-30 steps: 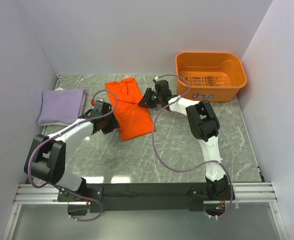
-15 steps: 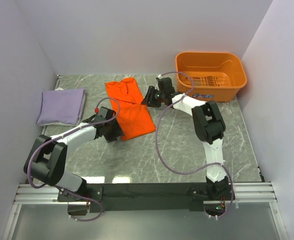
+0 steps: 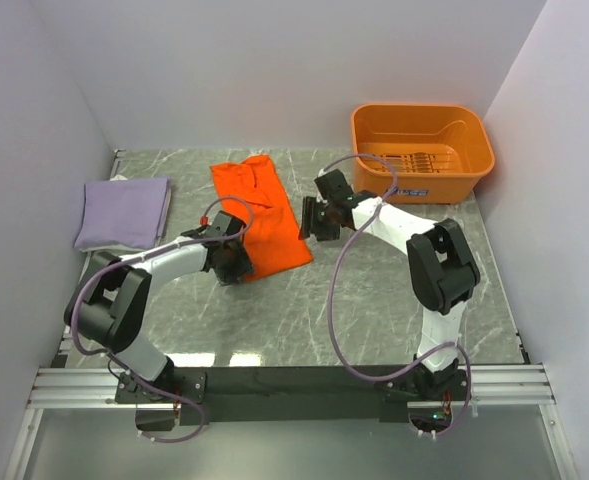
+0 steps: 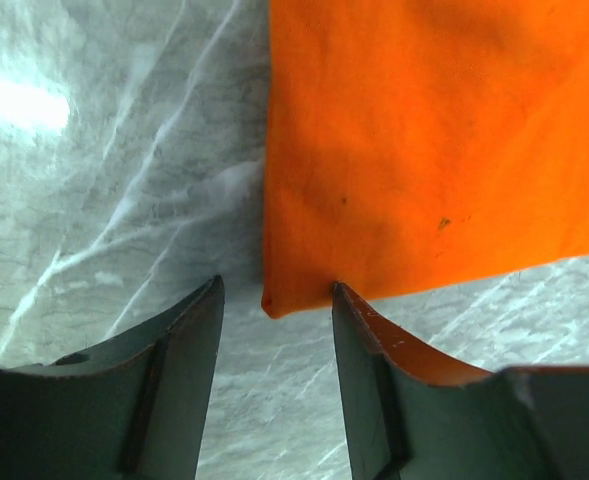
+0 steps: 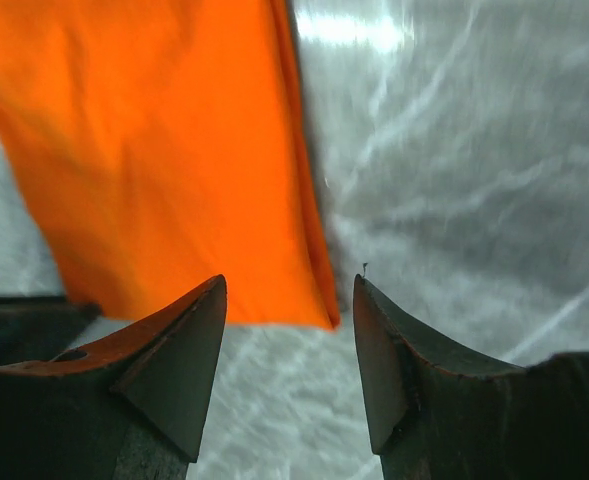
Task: Fold and stack the t-shirts
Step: Fold the tshirt
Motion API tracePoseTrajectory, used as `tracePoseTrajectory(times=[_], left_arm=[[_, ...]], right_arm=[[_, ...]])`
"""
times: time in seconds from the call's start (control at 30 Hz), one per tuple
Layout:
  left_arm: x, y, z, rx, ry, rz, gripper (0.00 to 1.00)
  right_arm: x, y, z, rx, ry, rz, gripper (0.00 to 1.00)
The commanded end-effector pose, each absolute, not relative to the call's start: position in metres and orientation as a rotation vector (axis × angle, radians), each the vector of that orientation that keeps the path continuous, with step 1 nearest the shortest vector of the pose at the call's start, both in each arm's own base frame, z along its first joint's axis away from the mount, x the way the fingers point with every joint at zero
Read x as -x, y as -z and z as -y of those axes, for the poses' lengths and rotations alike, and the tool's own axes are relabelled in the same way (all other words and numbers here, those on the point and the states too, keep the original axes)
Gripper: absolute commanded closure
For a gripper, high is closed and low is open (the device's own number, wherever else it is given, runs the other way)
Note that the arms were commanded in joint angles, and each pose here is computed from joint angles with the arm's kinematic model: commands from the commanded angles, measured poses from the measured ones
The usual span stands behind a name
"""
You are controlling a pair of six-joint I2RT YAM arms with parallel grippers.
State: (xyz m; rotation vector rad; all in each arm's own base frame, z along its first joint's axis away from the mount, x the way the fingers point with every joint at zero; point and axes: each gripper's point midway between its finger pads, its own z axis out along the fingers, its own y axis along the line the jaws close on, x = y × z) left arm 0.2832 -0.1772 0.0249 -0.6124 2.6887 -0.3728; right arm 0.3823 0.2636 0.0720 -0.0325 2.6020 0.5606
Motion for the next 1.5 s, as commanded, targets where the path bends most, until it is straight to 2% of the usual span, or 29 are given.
tracePoseTrajectory(times=[0.0,0.57,0.9,1.07,1.17,1.2,1.27,1.3,1.47], left_arm=[[-0.293,-0.030,0.175,0.610,0.308,-2.671,0.47],[-0.284,-0.005,0.179,0.559,0.175,-2.798,0.57],[-0.266,0.014,0.178,0.524,0.100,-2.911,0.62],[-0.261,0.020,0.179,0.506,0.107,-2.946,0.64],[-0.258,0.023,0.180,0.498,0.123,-2.952,0.70],[-0.257,0.023,0.181,0.494,0.131,-2.959,0.78],[-0.256,0.021,0.182,0.486,0.148,-2.961,0.90],[-0.253,0.019,0.184,0.466,0.176,-2.968,0.99],[-0.232,-0.009,0.185,0.366,0.234,-2.960,0.99]], right_arm=[[-0.360,-0.065,-0.260,0.098,-0.469,-2.672,0.39],[-0.339,-0.018,-0.260,0.143,-0.255,-2.819,0.41],[-0.327,-0.012,-0.265,0.210,-0.199,-2.868,0.49],[-0.326,-0.003,-0.266,0.222,-0.197,-2.895,0.59],[-0.325,-0.004,-0.271,0.245,-0.227,-2.890,0.76],[-0.324,-0.003,-0.270,0.250,-0.232,-2.891,0.84],[-0.323,-0.010,-0.271,0.260,-0.253,-2.878,0.92],[-0.322,-0.016,-0.272,0.263,-0.267,-2.871,1.00],[-0.302,-0.040,-0.261,0.312,-0.294,-2.876,1.00]])
